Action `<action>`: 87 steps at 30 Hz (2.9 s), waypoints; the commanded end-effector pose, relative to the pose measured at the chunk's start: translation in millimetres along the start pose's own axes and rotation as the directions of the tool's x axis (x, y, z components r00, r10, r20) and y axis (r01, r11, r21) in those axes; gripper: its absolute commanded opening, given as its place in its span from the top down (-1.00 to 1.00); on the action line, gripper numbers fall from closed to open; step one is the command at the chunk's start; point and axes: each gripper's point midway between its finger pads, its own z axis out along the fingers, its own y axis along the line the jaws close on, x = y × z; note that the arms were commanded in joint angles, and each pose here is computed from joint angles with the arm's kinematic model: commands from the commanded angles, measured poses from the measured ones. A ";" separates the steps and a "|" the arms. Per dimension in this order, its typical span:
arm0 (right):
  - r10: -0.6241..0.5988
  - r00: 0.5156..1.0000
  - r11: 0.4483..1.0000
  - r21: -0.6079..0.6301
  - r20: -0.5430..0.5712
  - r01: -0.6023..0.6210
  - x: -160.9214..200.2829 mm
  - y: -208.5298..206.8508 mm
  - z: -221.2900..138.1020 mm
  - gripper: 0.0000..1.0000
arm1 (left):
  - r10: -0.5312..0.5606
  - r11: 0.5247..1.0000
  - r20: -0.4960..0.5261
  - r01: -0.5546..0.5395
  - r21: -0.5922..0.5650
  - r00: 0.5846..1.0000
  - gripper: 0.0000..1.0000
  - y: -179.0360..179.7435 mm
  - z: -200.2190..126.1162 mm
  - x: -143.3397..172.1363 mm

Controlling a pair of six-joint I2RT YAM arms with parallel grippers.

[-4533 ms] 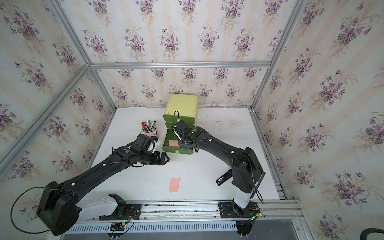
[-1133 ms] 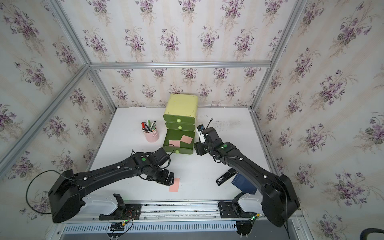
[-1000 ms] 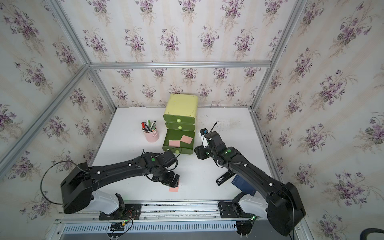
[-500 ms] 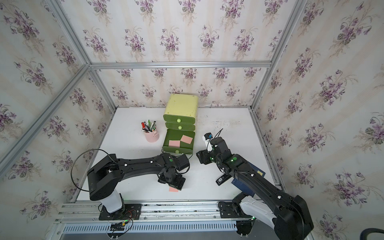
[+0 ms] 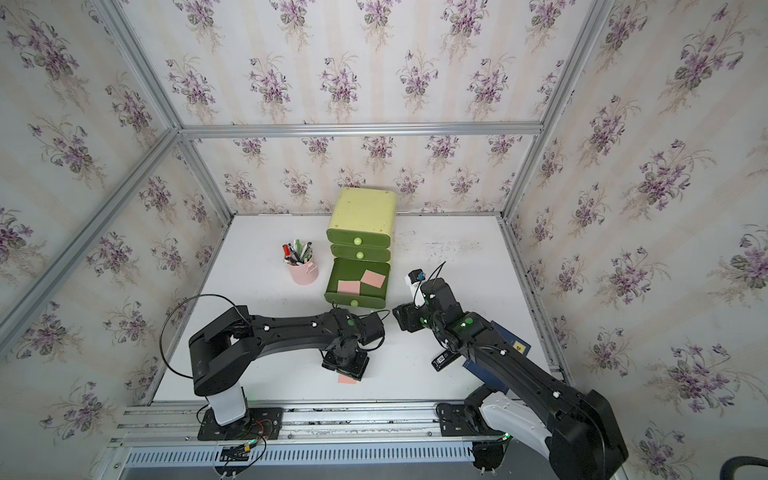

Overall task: Please put the sticky notes in the drawer by color
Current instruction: Pick up the sticky notes from the center of the board, then place the sticky notes in the drawer.

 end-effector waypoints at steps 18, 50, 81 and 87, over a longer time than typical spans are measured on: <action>0.014 0.999 0.999 -0.030 0.029 -0.013 2.1 2.5 3.0 -0.41 | 0.101 0.995 0.004 -0.101 0.011 0.995 0.31 -3.9 8.2 -3.8; 0.010 0.994 1.000 0.002 0.112 -0.011 3.5 -6.5 -5.4 -0.43 | 0.795 0.603 0.213 -0.707 -0.368 0.568 0.13 29.5 -132.4 -110.7; 0.057 0.993 0.998 -0.030 0.102 -0.054 22.3 -8.1 4.3 -0.42 | 0.978 0.153 -0.027 -0.804 -0.575 0.206 0.03 53.5 -141.3 -224.5; 0.053 0.993 0.998 -0.028 0.106 -0.050 22.4 -8.8 5.2 -0.42 | 0.985 0.113 -0.045 -0.812 -0.572 0.169 -0.01 47.8 -132.6 -236.8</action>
